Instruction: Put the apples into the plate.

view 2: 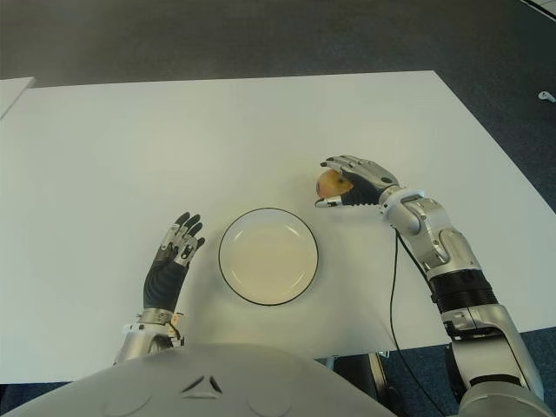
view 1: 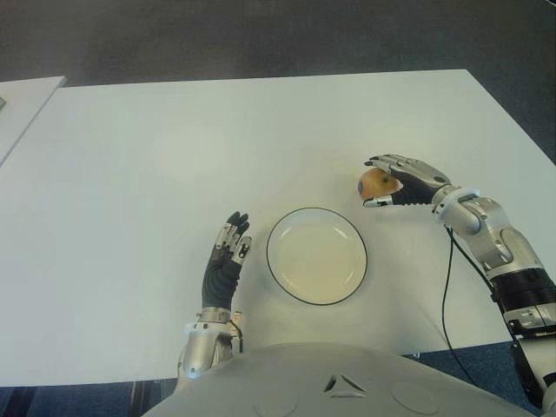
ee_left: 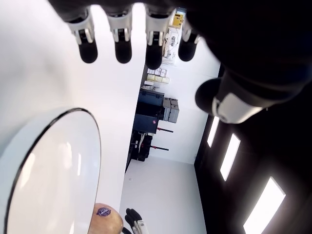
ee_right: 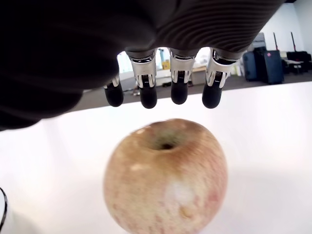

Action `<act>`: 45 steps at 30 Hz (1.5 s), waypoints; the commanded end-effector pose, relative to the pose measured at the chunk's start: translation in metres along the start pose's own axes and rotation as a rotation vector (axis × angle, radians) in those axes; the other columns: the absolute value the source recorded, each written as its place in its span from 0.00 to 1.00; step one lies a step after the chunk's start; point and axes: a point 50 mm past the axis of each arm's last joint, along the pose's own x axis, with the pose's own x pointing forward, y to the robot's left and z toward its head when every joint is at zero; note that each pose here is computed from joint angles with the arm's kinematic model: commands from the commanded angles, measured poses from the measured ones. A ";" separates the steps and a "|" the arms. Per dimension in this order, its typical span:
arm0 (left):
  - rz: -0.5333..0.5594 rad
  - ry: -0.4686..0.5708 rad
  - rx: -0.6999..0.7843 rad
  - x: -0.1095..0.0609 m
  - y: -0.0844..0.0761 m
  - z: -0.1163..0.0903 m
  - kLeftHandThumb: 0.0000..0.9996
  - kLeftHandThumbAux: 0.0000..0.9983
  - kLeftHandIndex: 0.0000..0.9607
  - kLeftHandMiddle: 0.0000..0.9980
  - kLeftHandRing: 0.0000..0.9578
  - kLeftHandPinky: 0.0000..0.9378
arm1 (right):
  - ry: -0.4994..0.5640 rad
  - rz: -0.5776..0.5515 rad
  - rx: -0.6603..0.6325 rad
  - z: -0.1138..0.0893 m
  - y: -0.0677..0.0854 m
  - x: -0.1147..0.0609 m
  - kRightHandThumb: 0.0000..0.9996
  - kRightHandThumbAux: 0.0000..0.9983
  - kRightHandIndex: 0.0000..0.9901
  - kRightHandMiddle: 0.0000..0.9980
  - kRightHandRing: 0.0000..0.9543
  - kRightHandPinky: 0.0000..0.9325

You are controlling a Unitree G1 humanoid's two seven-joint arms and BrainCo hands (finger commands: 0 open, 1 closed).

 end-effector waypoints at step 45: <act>-0.001 0.020 -0.041 -0.005 -0.006 -0.004 0.25 0.51 0.11 0.11 0.09 0.12 | 0.101 -0.025 0.034 -0.019 0.018 0.025 0.18 0.39 0.00 0.00 0.00 0.01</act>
